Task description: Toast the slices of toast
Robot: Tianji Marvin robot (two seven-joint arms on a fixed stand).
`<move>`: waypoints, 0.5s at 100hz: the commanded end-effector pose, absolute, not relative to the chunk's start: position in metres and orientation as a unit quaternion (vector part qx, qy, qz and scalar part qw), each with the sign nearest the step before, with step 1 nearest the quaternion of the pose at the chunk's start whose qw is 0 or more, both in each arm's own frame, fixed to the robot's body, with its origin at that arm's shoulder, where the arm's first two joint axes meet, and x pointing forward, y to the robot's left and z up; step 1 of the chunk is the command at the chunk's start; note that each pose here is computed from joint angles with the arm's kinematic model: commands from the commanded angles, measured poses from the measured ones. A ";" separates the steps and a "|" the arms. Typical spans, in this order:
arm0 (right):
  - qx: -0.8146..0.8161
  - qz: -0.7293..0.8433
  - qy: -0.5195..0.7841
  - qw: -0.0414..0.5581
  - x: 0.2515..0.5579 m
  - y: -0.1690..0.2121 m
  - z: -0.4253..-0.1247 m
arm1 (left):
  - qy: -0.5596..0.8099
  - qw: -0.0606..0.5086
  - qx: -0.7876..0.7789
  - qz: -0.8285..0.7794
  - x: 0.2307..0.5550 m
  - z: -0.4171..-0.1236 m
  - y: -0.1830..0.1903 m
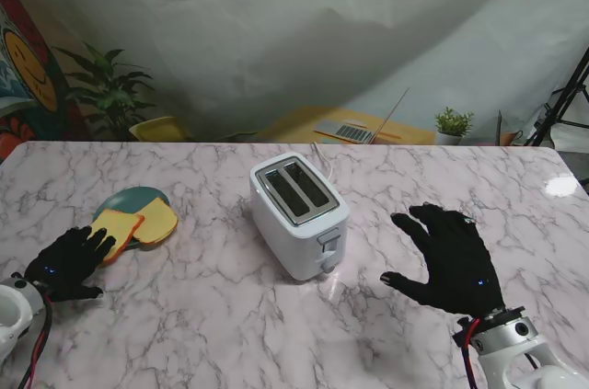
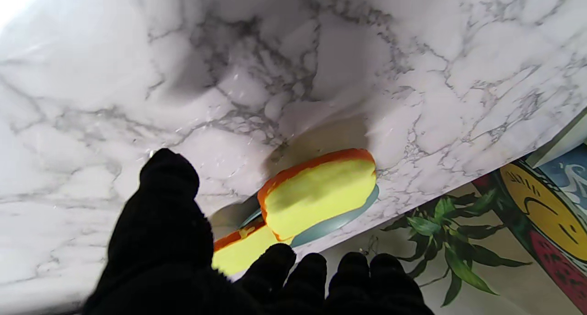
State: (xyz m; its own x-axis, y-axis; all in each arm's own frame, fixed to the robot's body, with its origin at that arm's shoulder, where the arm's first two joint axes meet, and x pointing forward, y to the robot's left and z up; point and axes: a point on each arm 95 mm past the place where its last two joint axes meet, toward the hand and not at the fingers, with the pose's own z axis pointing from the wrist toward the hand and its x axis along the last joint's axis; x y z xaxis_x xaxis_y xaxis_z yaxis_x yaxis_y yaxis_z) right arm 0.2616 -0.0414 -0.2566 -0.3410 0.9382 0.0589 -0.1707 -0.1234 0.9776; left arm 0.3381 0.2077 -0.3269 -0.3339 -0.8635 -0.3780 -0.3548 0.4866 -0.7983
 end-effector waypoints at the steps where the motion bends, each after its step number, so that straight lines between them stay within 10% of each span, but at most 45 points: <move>1: 0.382 0.645 0.506 0.427 0.260 -0.039 -0.257 | 0.761 0.418 -0.403 -0.290 0.345 -0.322 0.217; 50: 0.384 0.650 0.504 0.420 0.260 -0.036 -0.256 | 0.791 0.434 -0.360 -0.236 0.352 -0.337 0.243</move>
State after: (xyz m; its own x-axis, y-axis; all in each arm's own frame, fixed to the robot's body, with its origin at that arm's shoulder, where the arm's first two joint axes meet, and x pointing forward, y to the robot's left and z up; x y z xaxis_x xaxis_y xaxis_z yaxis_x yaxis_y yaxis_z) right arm 0.2611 -0.0379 -0.2560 -0.3484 0.9346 0.0723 -0.1633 -0.1364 0.9771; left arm 0.3526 0.2373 -0.3317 -0.3597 -0.7834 -0.5069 -0.3526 0.6171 -0.7035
